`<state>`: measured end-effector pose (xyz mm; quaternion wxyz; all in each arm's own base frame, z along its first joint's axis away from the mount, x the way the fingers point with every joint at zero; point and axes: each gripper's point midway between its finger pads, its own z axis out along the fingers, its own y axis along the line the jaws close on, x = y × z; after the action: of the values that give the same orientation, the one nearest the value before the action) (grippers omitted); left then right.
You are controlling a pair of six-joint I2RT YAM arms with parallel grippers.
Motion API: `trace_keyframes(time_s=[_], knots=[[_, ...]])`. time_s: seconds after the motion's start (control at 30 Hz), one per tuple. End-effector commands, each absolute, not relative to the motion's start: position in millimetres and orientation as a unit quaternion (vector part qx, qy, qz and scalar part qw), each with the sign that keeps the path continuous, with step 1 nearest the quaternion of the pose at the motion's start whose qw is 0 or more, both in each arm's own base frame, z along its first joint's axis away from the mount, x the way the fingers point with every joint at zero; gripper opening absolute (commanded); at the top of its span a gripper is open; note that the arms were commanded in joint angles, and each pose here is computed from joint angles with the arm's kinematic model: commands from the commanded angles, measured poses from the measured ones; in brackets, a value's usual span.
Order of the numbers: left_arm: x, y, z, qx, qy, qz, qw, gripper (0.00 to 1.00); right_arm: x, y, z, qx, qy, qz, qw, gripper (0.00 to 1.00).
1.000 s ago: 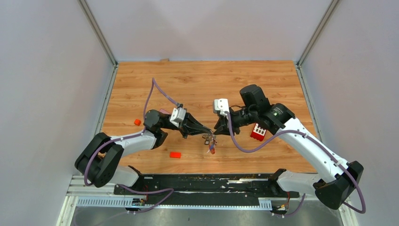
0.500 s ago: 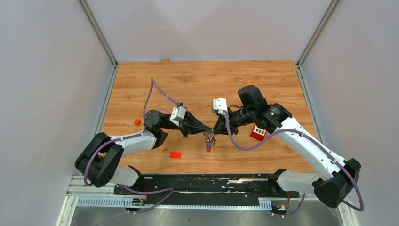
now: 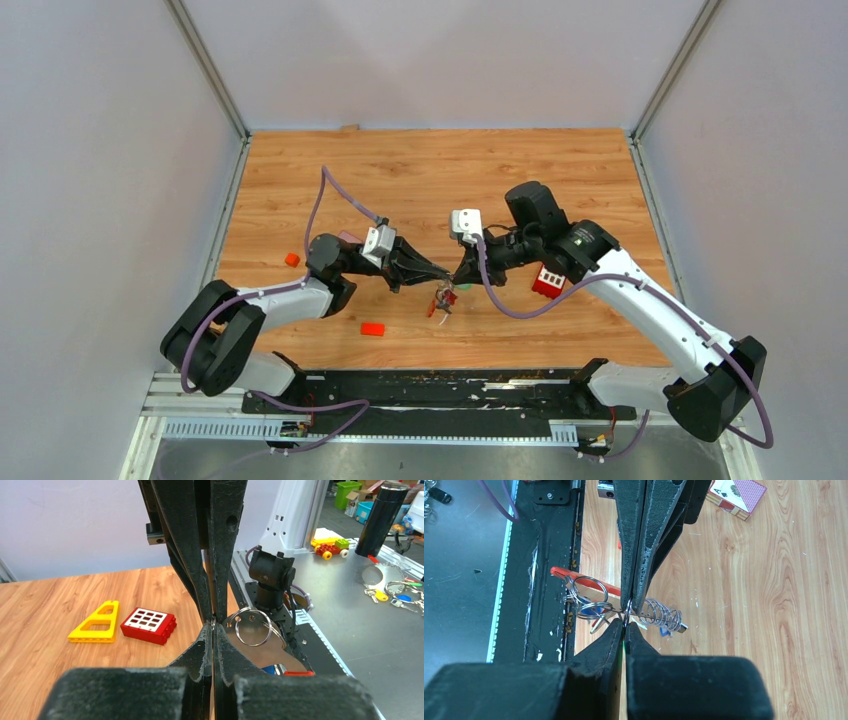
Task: Put the keys on the keyring
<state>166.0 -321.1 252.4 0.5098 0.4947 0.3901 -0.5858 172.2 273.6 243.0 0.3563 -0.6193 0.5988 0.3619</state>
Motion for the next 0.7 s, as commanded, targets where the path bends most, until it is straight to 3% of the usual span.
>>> trace_keyframes(time_s=[0.0,0.67], knots=[[161,-321,261,0.502,0.363,-0.580,0.530,0.00,186,274,257,-0.619,0.589,0.335,0.398,0.00],[167,-323,257,0.512,0.365,-0.561,0.537,0.00,198,265,246,-0.633,0.618,0.256,0.390,0.00]])
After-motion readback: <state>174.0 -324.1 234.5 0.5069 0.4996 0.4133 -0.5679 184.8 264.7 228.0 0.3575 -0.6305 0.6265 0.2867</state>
